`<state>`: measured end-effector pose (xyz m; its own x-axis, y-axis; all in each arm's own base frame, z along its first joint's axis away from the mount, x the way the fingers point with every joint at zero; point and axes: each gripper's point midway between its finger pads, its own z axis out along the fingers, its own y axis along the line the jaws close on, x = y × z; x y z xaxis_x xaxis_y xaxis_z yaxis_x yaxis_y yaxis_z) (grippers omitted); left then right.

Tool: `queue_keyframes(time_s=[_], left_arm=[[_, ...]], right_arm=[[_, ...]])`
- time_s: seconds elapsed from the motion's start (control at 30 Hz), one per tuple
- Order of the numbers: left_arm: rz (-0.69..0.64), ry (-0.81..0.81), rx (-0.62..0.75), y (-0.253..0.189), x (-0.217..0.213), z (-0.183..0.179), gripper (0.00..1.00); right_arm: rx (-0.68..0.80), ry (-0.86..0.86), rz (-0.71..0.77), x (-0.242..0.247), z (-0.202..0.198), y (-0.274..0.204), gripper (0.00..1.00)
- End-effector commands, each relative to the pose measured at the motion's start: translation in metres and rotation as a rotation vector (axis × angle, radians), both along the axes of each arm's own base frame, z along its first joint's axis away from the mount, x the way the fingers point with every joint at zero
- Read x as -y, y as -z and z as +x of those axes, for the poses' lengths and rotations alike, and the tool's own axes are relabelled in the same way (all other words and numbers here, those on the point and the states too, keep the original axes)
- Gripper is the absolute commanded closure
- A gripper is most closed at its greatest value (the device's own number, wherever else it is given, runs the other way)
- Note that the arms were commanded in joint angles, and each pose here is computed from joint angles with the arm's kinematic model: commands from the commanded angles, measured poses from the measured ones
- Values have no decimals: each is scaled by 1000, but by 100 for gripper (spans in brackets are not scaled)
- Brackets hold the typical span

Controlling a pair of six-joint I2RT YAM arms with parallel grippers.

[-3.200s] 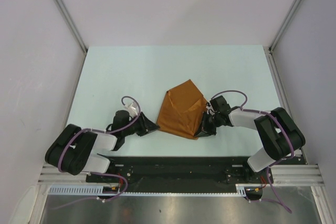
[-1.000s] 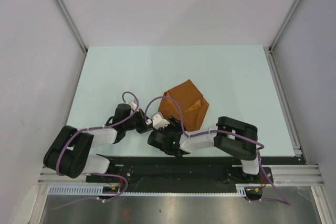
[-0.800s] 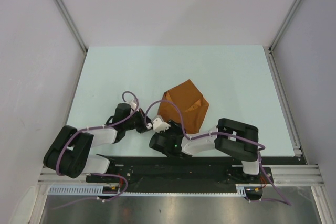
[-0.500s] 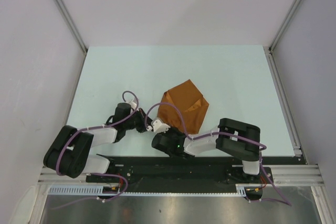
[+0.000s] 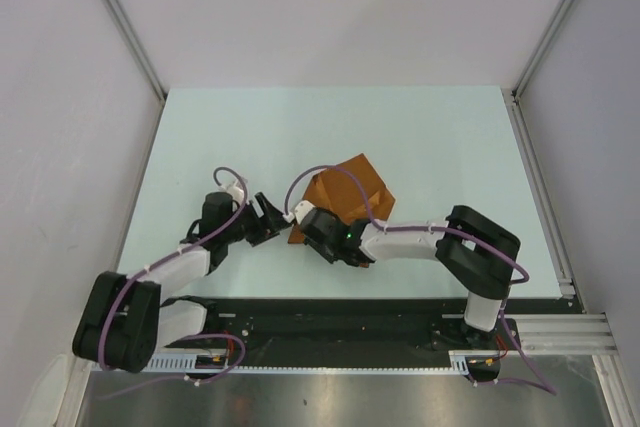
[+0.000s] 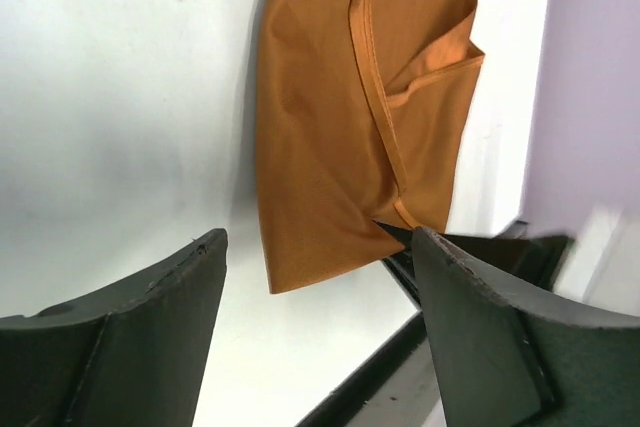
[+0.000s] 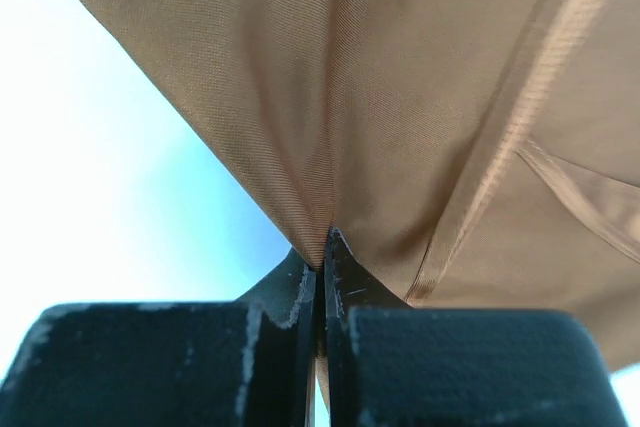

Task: Fold the napkin, place the utensils inside, and roll it up
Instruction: Roll the napkin with the utensil

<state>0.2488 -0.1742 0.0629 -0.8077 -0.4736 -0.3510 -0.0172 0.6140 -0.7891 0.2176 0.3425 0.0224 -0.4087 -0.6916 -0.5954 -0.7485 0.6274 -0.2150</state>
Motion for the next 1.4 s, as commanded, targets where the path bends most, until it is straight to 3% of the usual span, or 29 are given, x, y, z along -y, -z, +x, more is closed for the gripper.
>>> queue_keyframes(time_s=[0.0, 0.13, 0.5, 0.73, 1.0, 1.17, 1.37], left_arm=[[181, 5, 136, -9, -22, 5, 20], [214, 47, 177, -12, -22, -6, 17], [202, 159, 181, -7, -4, -37, 15], [94, 292, 22, 4, 23, -70, 16], [-75, 295, 114, -18, 52, -57, 12], [-168, 315, 89, -23, 68, -52, 12], [-209, 301, 128, -31, 81, -34, 12]], right_arm=[[-356, -79, 88, -14, -37, -5, 100], [-582, -69, 124, -11, -39, -4, 100], [-945, -7, 244, -7, -29, 8, 100], [-1009, 68, 258, 6, -15, 20, 100], [-1017, 80, 266, 8, -13, 22, 100], [-1020, 88, 266, 8, -12, 23, 100], [-1025, 100, 268, 10, -12, 24, 100]])
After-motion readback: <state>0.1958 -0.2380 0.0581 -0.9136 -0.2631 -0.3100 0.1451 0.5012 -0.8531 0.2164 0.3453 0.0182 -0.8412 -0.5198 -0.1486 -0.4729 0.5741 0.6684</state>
